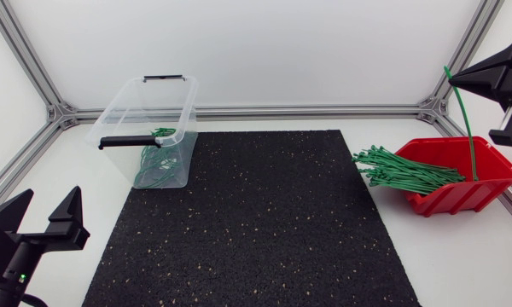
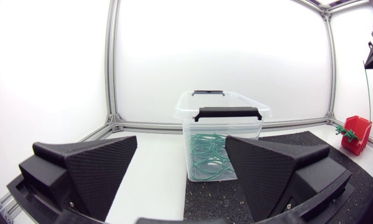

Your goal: Take a green cable tie from the red box, thread the tail through the head to close it, then place it in the transparent bin on the left.

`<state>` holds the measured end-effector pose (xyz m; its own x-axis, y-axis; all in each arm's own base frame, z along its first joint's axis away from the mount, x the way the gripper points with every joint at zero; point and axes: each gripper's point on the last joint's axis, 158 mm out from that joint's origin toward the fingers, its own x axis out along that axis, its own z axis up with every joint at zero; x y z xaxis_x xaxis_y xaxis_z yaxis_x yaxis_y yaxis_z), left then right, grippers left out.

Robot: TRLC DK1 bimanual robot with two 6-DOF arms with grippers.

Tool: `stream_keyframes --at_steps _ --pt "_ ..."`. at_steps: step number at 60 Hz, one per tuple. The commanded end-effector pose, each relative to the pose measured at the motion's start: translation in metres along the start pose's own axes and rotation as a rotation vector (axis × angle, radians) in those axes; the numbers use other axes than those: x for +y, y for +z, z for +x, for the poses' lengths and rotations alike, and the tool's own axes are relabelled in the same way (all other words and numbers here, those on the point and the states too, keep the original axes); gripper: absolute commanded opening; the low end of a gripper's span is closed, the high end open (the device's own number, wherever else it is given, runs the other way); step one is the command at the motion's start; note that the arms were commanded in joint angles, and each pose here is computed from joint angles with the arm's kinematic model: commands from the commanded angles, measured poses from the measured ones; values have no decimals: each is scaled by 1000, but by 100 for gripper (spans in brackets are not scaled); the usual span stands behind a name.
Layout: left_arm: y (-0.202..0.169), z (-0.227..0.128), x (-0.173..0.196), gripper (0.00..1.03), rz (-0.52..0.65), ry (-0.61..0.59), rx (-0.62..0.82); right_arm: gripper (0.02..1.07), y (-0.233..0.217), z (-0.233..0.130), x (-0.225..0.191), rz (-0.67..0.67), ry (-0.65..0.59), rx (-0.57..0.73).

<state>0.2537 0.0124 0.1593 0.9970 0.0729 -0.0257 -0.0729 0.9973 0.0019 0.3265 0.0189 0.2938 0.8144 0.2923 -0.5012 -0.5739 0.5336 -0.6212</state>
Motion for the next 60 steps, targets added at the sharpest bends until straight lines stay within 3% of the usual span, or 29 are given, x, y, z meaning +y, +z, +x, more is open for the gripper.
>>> stream_keyframes --at_steps 1,11,32,46,60 --pt "-22 1 0 99 -6 1 46 8 22 -14 -6 33 -15 -45" --pt "-21 1 0 99 -6 -1 45 8 51 -32 -30 96 -74 -125" --pt "-21 1 1 99 -6 2 45 8 66 -39 -52 389 -91 -208" --pt "-21 1 0 99 -6 1 45 8 70 -8 -28 798 73 -192" --pt "-22 1 0 99 -6 1 46 8 90 27 19 945 256 -139"
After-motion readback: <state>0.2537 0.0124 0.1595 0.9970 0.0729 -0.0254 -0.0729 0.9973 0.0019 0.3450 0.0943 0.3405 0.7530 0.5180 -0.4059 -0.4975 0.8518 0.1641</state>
